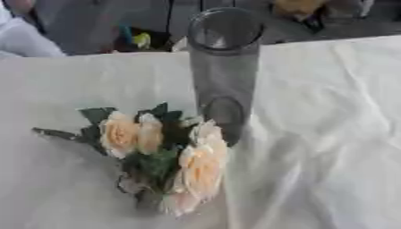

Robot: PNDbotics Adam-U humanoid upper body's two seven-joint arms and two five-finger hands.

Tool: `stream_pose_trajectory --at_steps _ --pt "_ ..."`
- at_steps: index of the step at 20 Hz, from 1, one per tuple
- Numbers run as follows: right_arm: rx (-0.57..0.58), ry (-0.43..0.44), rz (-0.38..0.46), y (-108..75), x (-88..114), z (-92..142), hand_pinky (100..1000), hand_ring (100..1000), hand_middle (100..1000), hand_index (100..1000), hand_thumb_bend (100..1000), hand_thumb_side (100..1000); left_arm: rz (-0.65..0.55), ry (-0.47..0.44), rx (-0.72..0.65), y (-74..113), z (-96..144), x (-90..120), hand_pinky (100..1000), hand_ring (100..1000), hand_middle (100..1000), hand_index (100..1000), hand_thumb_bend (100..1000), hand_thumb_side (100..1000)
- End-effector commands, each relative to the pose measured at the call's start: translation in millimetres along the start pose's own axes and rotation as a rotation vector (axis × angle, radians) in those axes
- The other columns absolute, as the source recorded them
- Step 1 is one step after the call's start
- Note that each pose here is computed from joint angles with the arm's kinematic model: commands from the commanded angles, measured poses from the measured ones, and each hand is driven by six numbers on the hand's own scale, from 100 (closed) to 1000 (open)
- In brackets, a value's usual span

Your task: Arrange flowers into the vase.

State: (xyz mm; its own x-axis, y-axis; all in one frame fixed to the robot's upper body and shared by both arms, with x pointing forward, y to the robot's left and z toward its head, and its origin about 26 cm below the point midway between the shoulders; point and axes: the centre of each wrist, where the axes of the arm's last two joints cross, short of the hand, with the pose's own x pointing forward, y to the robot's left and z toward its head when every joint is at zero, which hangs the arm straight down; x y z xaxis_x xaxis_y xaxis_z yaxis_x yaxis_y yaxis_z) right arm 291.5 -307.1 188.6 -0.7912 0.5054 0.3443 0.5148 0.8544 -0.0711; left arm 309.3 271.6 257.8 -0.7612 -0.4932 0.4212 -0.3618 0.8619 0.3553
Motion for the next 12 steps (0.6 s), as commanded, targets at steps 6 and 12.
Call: stream_pose_trajectory --at_steps 6,12 --pt "-0.007 -0.037 0.002 -2.5 4 -8 512 642 582 815 100 920 0.204 -0.006 0.102 -17.2 6 6 557 583 712 800 100 911" --pt "-0.003 -0.036 0.007 -3.2 4 -8 512 643 582 815 100 921 0.161 -0.048 0.042 5.1 1 3 633 664 792 882 100 861"
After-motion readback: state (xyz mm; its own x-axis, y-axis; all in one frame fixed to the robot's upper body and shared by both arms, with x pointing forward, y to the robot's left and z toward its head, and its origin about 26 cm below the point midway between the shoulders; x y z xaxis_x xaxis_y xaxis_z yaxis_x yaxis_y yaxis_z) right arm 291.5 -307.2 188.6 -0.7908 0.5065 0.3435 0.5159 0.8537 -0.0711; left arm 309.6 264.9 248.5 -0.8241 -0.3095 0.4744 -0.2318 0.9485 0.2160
